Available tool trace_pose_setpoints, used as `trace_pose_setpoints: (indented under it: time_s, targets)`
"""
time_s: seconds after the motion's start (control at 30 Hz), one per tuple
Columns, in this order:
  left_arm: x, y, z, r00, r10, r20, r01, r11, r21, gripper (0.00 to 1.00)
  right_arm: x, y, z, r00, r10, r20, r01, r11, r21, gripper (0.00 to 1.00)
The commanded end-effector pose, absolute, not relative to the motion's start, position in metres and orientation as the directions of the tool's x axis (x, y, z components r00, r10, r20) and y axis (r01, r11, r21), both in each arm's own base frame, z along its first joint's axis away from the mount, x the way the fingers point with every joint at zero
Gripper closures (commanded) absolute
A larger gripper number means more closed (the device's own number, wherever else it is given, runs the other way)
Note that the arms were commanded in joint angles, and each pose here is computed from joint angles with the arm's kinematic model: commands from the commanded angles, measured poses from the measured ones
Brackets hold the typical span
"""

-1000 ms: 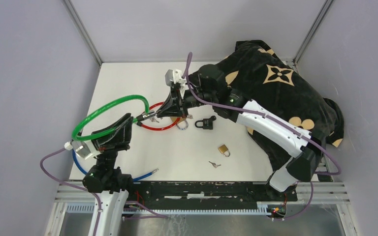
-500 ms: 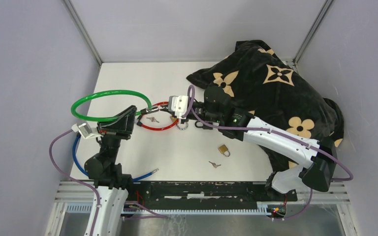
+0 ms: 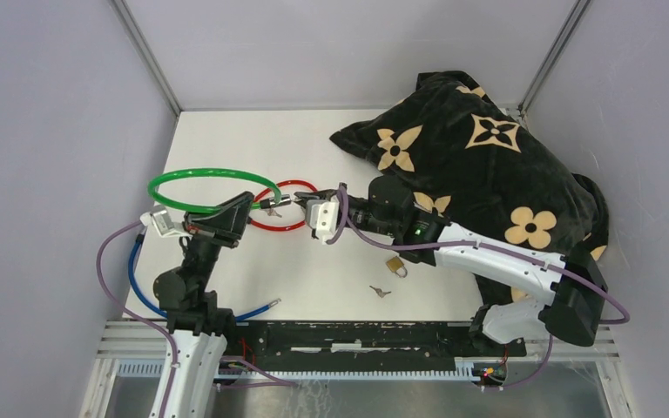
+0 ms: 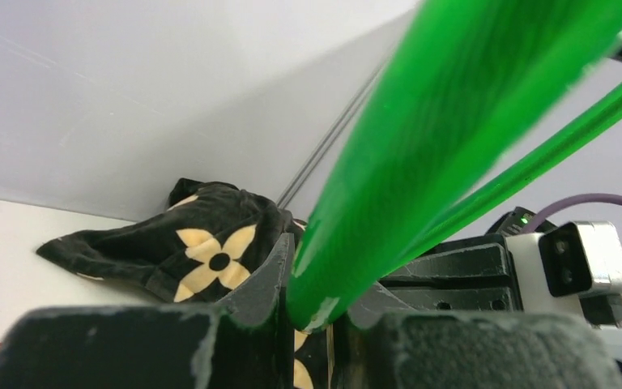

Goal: Lock with the key
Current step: Place the lock at the center of the board.

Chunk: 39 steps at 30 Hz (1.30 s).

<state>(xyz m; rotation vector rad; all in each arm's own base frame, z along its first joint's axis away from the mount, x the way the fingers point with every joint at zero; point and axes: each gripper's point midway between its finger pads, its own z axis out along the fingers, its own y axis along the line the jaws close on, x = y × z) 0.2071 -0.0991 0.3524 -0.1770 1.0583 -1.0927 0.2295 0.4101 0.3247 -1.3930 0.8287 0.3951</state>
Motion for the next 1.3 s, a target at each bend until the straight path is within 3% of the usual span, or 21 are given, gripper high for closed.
trace_pose_setpoints:
  time_s: [0.0, 0.17, 0.3, 0.4, 0.53, 0.63, 0.7, 0.83, 1.07, 1.17, 1.27]
  targets:
    - [0.194, -0.06, 0.397, 0.374, -0.741, -0.558, 0.6, 0.652, -0.464, 0.98, 0.258, 0.367, 0.326, 0.61, -0.273, -0.744, -0.677, 0.31, -0.668, 1.0]
    - [0.18, -0.046, 0.418, 0.553, -0.627, -0.549, 0.539, 0.772, -0.338, 0.98, 0.28, 0.325, 0.285, 0.497, -0.297, -0.815, -0.712, 0.396, -0.579, 1.0]
    - [0.182, -0.048, 0.413, 0.545, -0.622, -0.563, 0.537, 0.774, -0.336, 0.98, 0.281, 0.307, 0.277, 0.452, -0.252, -0.856, -0.73, 0.446, -0.517, 1.0]
    - [0.191, -0.056, 0.4, 0.545, -0.534, -0.647, 0.505, 0.825, -0.256, 0.98, 0.283, 0.298, 0.273, 0.416, -0.259, -0.872, -0.734, 0.471, -0.49, 1.0]
    - [0.223, -0.072, 0.346, 0.457, -0.184, -0.87, 0.405, 0.914, 0.019, 0.98, 0.285, 0.282, 0.271, 0.362, -0.275, -0.891, -0.72, 0.525, -0.454, 1.0]
    - [0.236, -0.088, 0.278, 0.317, 0.197, -0.928, 0.465, 0.82, 0.334, 0.98, 0.288, 0.263, 0.27, 0.317, -0.276, -0.908, -0.688, 0.592, -0.42, 1.0]
    - [0.232, -0.093, 0.234, 0.255, 0.397, -0.882, 0.562, 0.681, 0.469, 0.98, 0.289, 0.251, 0.268, 0.296, -0.279, -0.914, -0.663, 0.629, -0.407, 1.0]
    - [0.222, -0.087, 0.172, 0.21, 0.644, -0.735, 0.694, 0.432, 0.576, 0.98, 0.283, 0.24, 0.261, 0.281, -0.288, -0.916, -0.652, 0.643, -0.402, 1.0]
    - [0.239, -0.088, 0.13, 0.195, 0.841, -0.505, 0.76, 0.196, 0.619, 0.98, 0.261, 0.261, 0.242, 0.22, -0.229, -0.948, -0.778, 0.545, -0.313, 1.0]
    - [0.258, -0.103, 0.137, 0.212, 0.879, -0.427, 0.685, 0.178, 0.706, 0.98, 0.258, 0.266, 0.242, 0.22, -0.212, -0.952, -0.793, 0.53, -0.301, 1.0]
    - [0.281, -0.125, 0.17, 0.224, 0.85, -0.478, 0.601, 0.266, 0.754, 0.98, 0.253, 0.272, 0.248, 0.237, -0.192, -0.952, -0.804, 0.511, -0.304, 1.0]
